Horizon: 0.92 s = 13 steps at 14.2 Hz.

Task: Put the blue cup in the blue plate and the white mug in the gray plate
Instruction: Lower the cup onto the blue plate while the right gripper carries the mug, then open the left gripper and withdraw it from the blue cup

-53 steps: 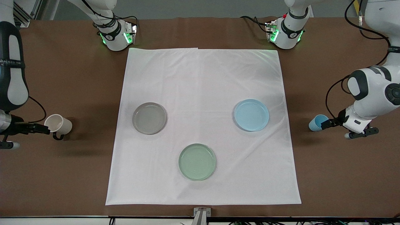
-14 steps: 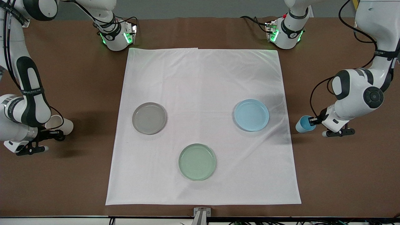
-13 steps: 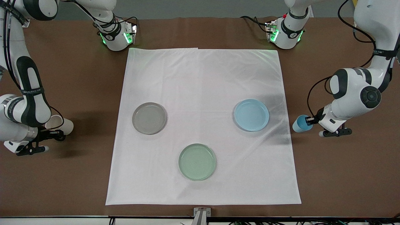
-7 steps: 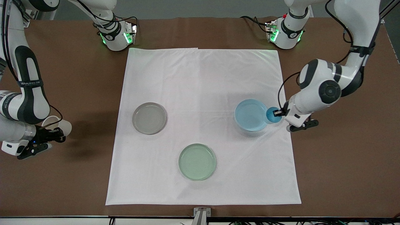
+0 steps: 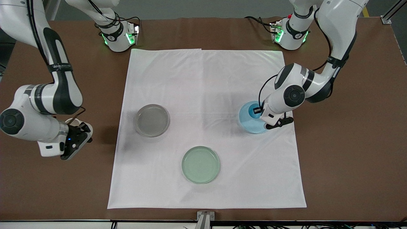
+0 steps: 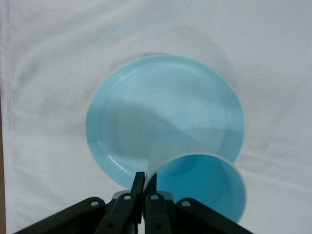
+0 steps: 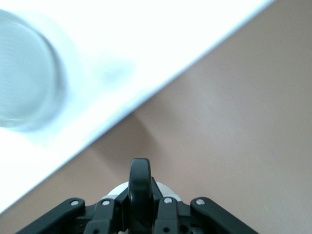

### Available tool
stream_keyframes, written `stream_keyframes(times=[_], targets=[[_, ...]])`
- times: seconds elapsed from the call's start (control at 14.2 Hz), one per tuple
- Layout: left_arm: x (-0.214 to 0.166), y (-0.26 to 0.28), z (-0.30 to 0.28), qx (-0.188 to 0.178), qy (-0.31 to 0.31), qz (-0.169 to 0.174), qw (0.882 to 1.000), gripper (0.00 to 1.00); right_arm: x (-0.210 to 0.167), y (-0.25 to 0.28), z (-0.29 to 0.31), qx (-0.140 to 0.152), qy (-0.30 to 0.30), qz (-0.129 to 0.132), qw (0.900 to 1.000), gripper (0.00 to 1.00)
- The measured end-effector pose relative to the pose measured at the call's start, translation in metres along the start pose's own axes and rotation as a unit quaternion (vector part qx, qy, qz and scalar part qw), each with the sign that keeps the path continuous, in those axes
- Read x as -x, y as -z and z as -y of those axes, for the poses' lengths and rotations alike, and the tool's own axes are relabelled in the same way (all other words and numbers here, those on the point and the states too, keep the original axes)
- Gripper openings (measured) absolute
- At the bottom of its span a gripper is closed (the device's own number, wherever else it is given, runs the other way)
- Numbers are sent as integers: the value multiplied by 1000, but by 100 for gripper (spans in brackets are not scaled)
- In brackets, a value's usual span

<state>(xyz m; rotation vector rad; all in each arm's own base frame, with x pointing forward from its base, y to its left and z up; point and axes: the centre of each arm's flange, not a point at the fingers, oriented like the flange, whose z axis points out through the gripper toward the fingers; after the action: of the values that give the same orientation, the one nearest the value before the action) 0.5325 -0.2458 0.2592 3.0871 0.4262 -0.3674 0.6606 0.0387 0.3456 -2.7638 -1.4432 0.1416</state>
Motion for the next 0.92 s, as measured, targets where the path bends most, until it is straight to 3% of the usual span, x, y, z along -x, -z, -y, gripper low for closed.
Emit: stream_keyframes(times=[0.28, 0.64, 0.92], targets=[[-7, 0, 5, -3, 1, -8, 1000, 5, -70, -12, 93, 10, 89, 2, 996, 9], [-16, 4, 7, 4, 5, -16, 1000, 53, -136, -29, 195, 24, 194, 18, 981, 9], [-56, 72, 31, 31, 37, -57, 997, 93, -158, -61, 237, 40, 250, 42, 967, 9]])
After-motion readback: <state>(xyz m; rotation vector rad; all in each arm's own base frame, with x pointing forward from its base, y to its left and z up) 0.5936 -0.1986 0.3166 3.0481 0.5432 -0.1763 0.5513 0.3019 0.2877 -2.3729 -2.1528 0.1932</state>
